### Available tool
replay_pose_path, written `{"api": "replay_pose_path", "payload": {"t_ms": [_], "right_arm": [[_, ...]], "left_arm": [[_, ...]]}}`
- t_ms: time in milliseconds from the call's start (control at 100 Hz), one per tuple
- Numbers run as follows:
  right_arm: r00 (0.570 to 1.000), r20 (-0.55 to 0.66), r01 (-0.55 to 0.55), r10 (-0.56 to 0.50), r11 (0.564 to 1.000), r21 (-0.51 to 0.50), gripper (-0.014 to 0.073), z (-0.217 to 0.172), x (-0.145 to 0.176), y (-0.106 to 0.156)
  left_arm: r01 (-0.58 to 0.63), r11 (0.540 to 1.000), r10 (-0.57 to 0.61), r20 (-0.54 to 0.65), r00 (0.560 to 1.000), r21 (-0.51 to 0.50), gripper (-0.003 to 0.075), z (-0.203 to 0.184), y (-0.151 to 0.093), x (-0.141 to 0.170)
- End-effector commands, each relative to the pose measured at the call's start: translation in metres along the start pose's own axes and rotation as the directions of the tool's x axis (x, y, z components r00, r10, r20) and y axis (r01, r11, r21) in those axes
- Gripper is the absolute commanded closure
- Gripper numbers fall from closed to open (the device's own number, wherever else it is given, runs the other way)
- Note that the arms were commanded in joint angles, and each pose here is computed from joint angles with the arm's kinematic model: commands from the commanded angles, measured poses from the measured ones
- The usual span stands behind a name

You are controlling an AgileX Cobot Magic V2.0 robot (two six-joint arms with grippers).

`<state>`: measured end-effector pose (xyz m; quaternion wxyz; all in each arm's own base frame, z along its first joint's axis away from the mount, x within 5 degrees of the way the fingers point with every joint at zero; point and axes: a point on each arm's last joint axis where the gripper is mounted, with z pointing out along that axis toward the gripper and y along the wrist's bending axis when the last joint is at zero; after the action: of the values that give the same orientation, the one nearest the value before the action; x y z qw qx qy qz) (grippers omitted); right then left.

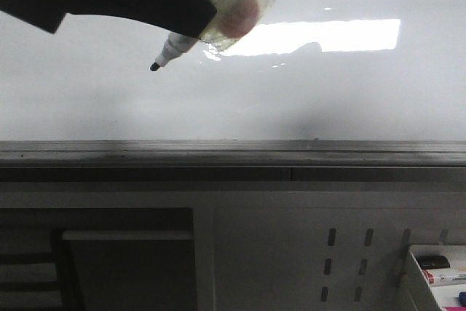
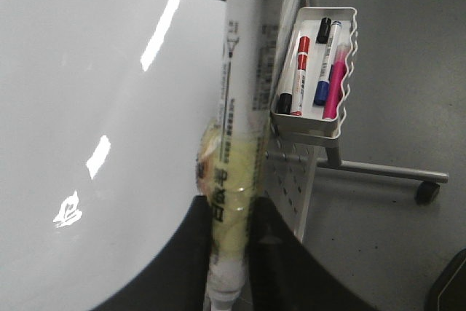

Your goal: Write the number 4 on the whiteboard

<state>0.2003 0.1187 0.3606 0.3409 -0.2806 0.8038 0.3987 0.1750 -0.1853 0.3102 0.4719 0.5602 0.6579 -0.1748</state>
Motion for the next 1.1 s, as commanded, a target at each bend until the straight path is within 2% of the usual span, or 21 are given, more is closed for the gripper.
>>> {"api": "replay_pose_path", "payload": {"t_ms": [0, 150, 470, 760, 920, 1040, 1090], "right_arm": [[0.999, 0.047, 0.004, -0.002, 0.999, -0.045, 0.0148, -0.002, -0.011, 0.006], [0.999, 0.035, -0.036, 0.039, 0.997, -0.070, 0.0148, 0.006, -0.012, 0.000], [0.999, -0.011, -0.040, 0.039, 0.994, -0.101, 0.0154, 0.029, -0.019, -0.004], [1.000, -0.013, -0.009, 0.008, 0.995, -0.099, 0.0414, 0.031, -0.018, -0.006], [1.000, -0.024, -0.004, 0.002, 0.994, -0.106, 0.0524, 0.034, -0.017, -0.009], [1.000, -0.026, 0.009, -0.012, 0.993, -0.114, 0.0657, 0.035, -0.017, -0.009], [1.000, -0.022, 0.007, -0.009, 0.993, -0.118, 0.0664, 0.035, -0.017, -0.009]], "left_arm": [[0.020, 0.997, -0.015, 0.071, 0.997, -0.070, 0.0741, -0.008, 0.008, -0.016], [0.019, 0.997, -0.014, 0.069, 0.997, -0.072, 0.0741, -0.008, 0.008, -0.016], [0.020, 0.996, -0.014, 0.074, 0.997, -0.089, 0.0741, -0.008, 0.009, -0.016], [0.019, 0.995, -0.012, 0.075, 0.997, -0.097, 0.0741, -0.008, 0.010, -0.016], [0.015, 0.995, -0.008, 0.074, 0.997, -0.097, 0.0741, -0.008, 0.010, -0.016], [0.010, 0.995, -0.003, 0.075, 0.997, -0.097, 0.0741, -0.008, 0.010, -0.016], [0.012, 0.995, -0.004, 0.076, 0.997, -0.101, 0.0740, -0.008, 0.011, -0.017]]}}
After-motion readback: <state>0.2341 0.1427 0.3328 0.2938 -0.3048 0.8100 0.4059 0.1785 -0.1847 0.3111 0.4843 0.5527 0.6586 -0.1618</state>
